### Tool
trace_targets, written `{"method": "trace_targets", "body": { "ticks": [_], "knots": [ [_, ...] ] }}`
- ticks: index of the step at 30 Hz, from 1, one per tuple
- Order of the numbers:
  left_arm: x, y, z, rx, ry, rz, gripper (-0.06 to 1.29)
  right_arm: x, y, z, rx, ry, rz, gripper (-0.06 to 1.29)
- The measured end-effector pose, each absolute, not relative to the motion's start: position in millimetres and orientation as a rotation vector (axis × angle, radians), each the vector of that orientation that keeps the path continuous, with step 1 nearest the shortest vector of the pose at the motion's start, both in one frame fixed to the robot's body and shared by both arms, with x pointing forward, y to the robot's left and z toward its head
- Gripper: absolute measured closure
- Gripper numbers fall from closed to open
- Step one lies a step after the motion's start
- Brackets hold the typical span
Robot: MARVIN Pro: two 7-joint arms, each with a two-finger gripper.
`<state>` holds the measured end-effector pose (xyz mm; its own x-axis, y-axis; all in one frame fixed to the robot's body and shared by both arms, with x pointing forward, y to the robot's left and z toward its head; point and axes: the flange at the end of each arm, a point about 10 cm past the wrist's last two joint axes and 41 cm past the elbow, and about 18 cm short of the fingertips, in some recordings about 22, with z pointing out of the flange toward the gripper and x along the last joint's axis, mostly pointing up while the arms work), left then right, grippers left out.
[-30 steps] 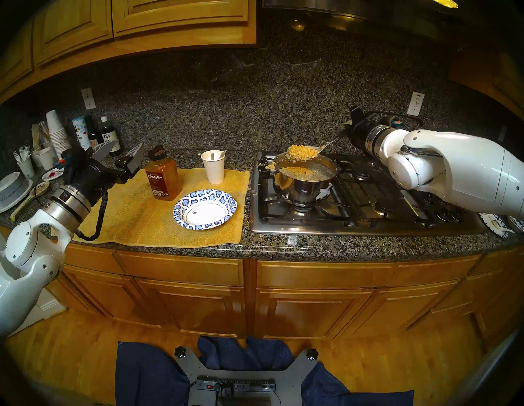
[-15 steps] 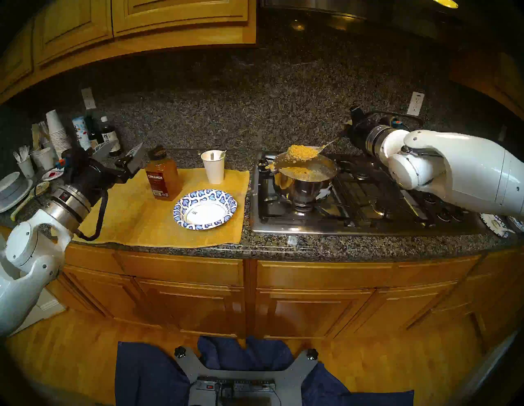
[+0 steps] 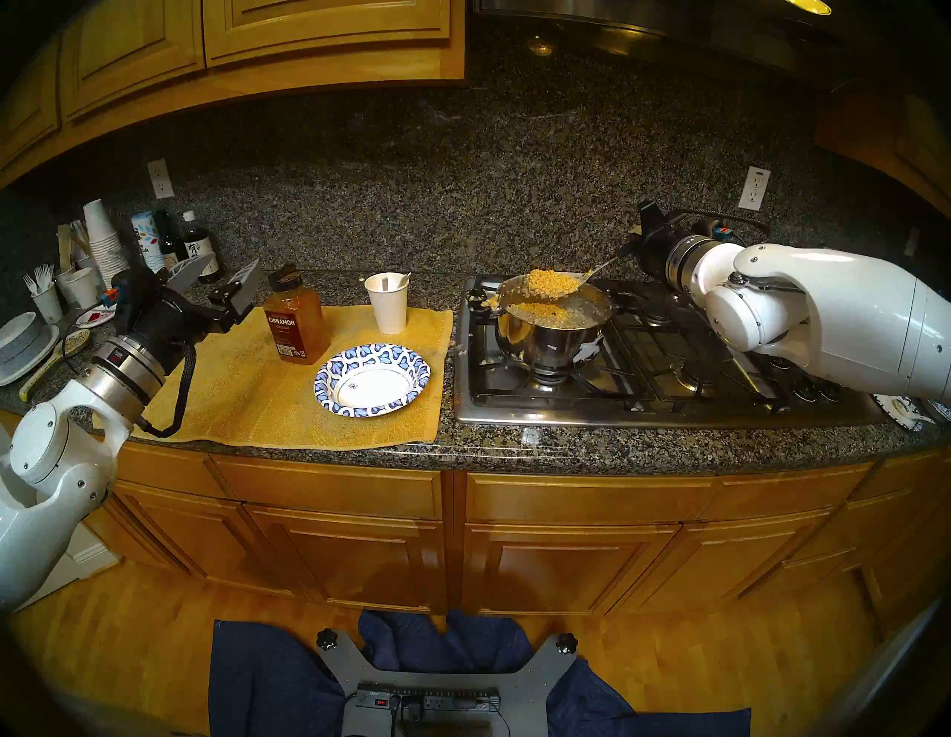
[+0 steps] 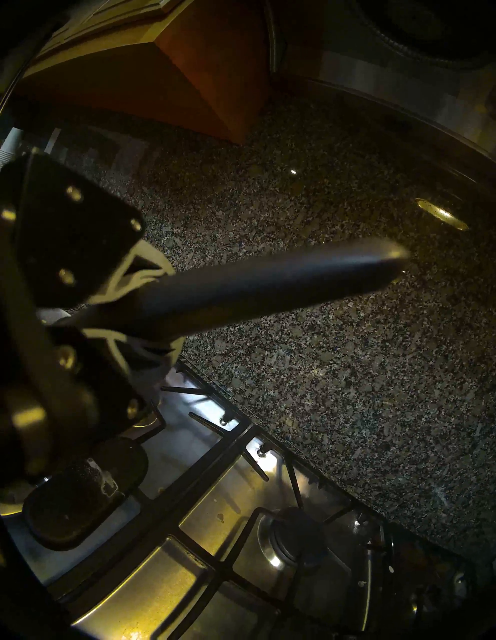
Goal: Scoop oatmeal into bowl, add cinnamon, and put a spoon inside bowl
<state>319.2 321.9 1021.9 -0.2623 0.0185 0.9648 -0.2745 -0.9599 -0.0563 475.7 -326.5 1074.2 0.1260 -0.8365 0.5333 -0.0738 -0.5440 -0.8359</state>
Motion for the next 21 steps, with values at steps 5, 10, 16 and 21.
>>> {"method": "trace_targets", "body": {
  "ticks": [5,10,16,21],
  "knots": [
    [319.2,321.9,1021.9,1.781,-0.317,2.337,0.00,475.9,-325.6,1074.3,-1.751,0.882,-1.479,1.21],
    [319.2,321.9,1021.9,1.781,-0.317,2.337,0.00,476.5,-323.8,1075.3,-1.751,0.876,-1.479,1.21],
    [319.2,321.9,1021.9,1.781,-0.317,2.337,0.00,476.8,-322.7,1075.6,-1.753,0.873,-1.478,1.21],
    [319.2,321.9,1021.9,1.781,-0.317,2.337,0.00,476.9,-322.1,1075.7,-1.754,0.871,-1.478,1.21]
  ]
}}
